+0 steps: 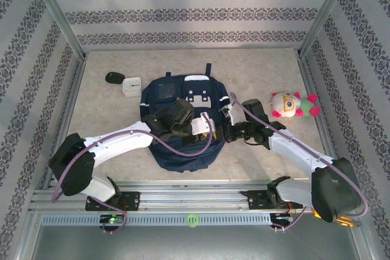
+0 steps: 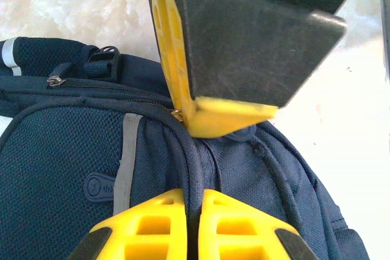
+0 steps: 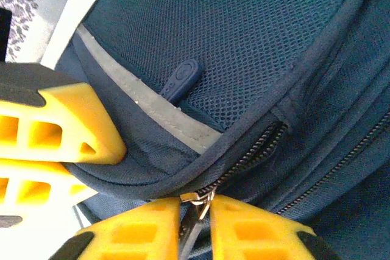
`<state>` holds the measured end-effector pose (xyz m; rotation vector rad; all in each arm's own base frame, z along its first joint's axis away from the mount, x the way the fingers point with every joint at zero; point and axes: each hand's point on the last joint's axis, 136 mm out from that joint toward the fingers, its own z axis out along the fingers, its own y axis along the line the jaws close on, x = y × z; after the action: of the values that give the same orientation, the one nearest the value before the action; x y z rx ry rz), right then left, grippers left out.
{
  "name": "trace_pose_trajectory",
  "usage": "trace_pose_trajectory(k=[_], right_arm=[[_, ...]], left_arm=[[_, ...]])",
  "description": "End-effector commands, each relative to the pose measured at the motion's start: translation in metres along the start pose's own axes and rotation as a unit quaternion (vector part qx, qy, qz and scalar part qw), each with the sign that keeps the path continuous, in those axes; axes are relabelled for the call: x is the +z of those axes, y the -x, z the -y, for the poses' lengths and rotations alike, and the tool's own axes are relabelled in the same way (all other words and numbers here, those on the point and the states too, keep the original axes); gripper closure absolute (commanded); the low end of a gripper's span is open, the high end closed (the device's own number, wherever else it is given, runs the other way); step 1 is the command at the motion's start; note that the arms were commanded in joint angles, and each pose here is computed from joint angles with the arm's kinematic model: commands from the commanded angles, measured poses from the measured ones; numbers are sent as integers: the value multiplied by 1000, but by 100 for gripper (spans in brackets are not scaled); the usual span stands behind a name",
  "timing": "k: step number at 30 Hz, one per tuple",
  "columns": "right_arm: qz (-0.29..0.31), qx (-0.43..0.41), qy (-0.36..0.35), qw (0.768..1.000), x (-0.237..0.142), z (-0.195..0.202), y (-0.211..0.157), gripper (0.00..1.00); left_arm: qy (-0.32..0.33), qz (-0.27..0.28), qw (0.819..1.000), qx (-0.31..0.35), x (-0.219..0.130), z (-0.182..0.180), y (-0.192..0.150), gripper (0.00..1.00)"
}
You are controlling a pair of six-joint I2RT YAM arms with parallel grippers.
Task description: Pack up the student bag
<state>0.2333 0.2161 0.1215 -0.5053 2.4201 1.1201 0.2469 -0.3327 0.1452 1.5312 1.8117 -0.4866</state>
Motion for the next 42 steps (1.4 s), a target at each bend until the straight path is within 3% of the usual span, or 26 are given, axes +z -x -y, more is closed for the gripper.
trace_pose_trajectory(k=[1, 5, 15, 21, 23, 25, 26, 28, 30, 33, 36, 42], right_arm=[[-2, 5, -74, 997, -5, 23, -1, 91], [25, 20, -131, 991, -15, 41, 8, 100], [129, 70, -152, 977, -30, 68, 60, 100], [159, 91, -147, 972, -32, 77, 77, 100], [163, 89, -138, 973, -34, 72, 78, 98], [172, 84, -138, 972, -40, 66, 78, 77], [180, 84, -149, 969, -45, 65, 77, 64], [195, 82, -179, 961, -57, 65, 73, 53], [214, 86, -198, 953, -67, 65, 68, 48], [231, 80, -199, 949, -71, 58, 63, 44], [210, 60, -184, 958, -62, 47, 58, 42], [124, 39, -144, 981, -17, 32, 43, 46]], left_arm=[[2, 48, 999, 5, -22, -4, 27, 100], [1, 46, 999, 6, -26, -2, 23, 100], [-101, 65, 992, 35, -33, 41, 17, 100], [-81, 49, 995, 29, -32, 36, 8, 98], [-47, 48, 998, 8, -33, 24, 8, 84], [-2, 52, 998, -23, -38, 9, 10, 66], [25, 55, 997, -44, -41, 1, 11, 62], [68, 63, 991, -96, -52, -14, 13, 52], [86, 75, 983, -142, -63, -19, 15, 39], [145, 67, 963, -216, -76, -35, 1, 32], [238, 46, 916, -318, -95, -58, -31, 25], [332, 24, 824, -459, -116, -69, -107, 28]])
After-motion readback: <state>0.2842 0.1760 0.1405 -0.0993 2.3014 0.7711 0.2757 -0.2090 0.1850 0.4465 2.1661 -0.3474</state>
